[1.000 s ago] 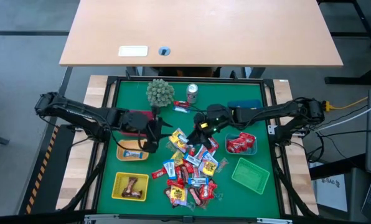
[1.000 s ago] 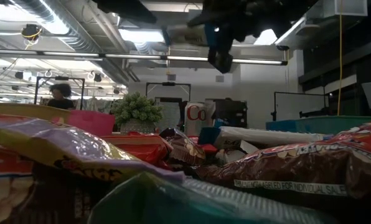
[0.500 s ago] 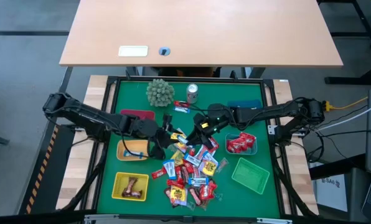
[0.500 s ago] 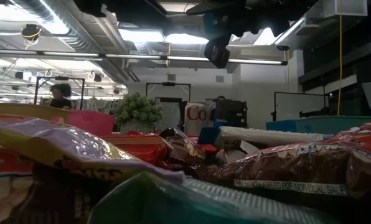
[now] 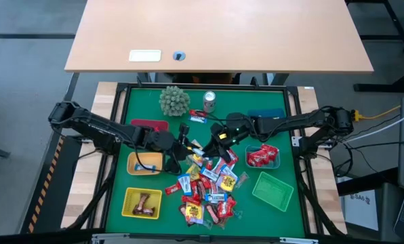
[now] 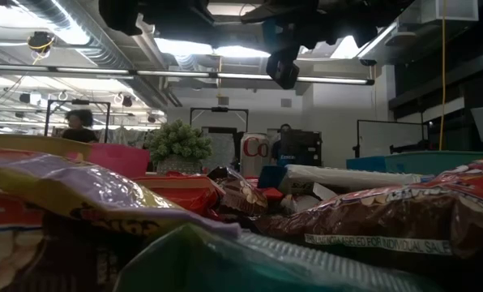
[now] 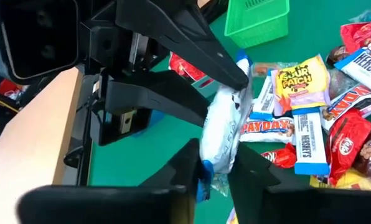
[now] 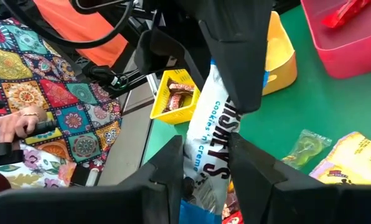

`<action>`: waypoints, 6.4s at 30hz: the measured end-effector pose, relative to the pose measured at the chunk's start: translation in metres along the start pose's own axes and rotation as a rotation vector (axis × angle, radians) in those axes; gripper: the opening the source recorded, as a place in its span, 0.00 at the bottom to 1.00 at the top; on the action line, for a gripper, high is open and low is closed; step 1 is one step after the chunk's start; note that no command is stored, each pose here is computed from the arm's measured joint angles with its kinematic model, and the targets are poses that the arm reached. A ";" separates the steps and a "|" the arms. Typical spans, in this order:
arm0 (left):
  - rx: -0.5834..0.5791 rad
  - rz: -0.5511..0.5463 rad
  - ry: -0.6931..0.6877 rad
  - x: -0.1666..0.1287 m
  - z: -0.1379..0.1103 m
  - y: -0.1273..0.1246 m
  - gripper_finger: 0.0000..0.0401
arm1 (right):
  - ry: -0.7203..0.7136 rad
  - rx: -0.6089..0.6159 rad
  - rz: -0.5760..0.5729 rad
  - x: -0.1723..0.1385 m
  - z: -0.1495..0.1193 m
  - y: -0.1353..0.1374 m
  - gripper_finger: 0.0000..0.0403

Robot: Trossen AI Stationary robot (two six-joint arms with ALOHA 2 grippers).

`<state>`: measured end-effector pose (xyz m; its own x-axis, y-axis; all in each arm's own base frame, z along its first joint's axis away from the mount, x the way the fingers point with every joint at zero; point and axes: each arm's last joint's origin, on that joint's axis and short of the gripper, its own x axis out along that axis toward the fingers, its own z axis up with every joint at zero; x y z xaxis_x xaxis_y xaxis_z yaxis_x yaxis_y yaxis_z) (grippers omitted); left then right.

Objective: Sort candy
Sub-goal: Put the white chocolate bar into the orange bin, then put the red chocolate bar into the red bin

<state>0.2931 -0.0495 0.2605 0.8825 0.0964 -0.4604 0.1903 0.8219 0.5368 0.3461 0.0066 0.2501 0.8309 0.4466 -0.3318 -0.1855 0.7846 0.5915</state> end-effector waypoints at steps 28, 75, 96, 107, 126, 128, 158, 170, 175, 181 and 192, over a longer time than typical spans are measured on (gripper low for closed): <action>-0.165 -0.025 0.013 -0.003 0.000 -0.004 0.06 | -0.011 0.001 -0.046 0.000 0.000 -0.002 0.51; -0.922 -0.124 0.957 -0.110 -0.055 -0.044 0.18 | 0.072 0.088 -0.480 -0.016 -0.013 -0.037 0.59; -0.929 0.157 0.593 -0.093 -0.040 -0.034 0.29 | 0.085 0.082 -0.748 -0.022 -0.021 -0.047 0.59; -0.953 0.193 0.512 -0.090 -0.035 -0.032 0.29 | 0.182 0.113 -0.812 -0.002 -0.042 -0.071 0.59; -0.956 0.193 0.508 -0.090 -0.034 -0.032 0.29 | 0.338 0.087 -0.817 0.017 -0.071 -0.062 0.59; -0.956 0.193 0.508 -0.090 -0.034 -0.032 0.29 | 0.327 0.065 -0.844 0.019 -0.072 -0.060 0.59; -0.948 0.236 0.481 -0.089 -0.033 -0.031 0.29 | 0.391 0.073 -0.876 0.030 -0.088 -0.075 0.40; -0.713 0.207 0.374 -0.084 -0.023 -0.027 0.29 | 0.394 0.089 -0.830 0.030 -0.086 -0.072 0.11; -0.613 0.184 0.330 -0.082 -0.018 -0.026 0.29 | 0.394 0.104 -0.742 0.029 -0.078 -0.064 0.10; -0.573 0.195 0.239 -0.079 -0.008 -0.023 0.29 | 0.260 0.071 -0.668 0.038 -0.039 -0.047 0.10; -0.581 0.106 0.069 -0.079 0.012 -0.021 0.29 | -0.197 -0.179 -0.453 0.066 0.023 -0.032 0.10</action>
<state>0.2243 -0.0814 0.2941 0.8500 0.2146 -0.4811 -0.1809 0.9766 0.1160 0.4188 0.0005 0.2265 0.9283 -0.0305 -0.3705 0.1431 0.9491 0.2806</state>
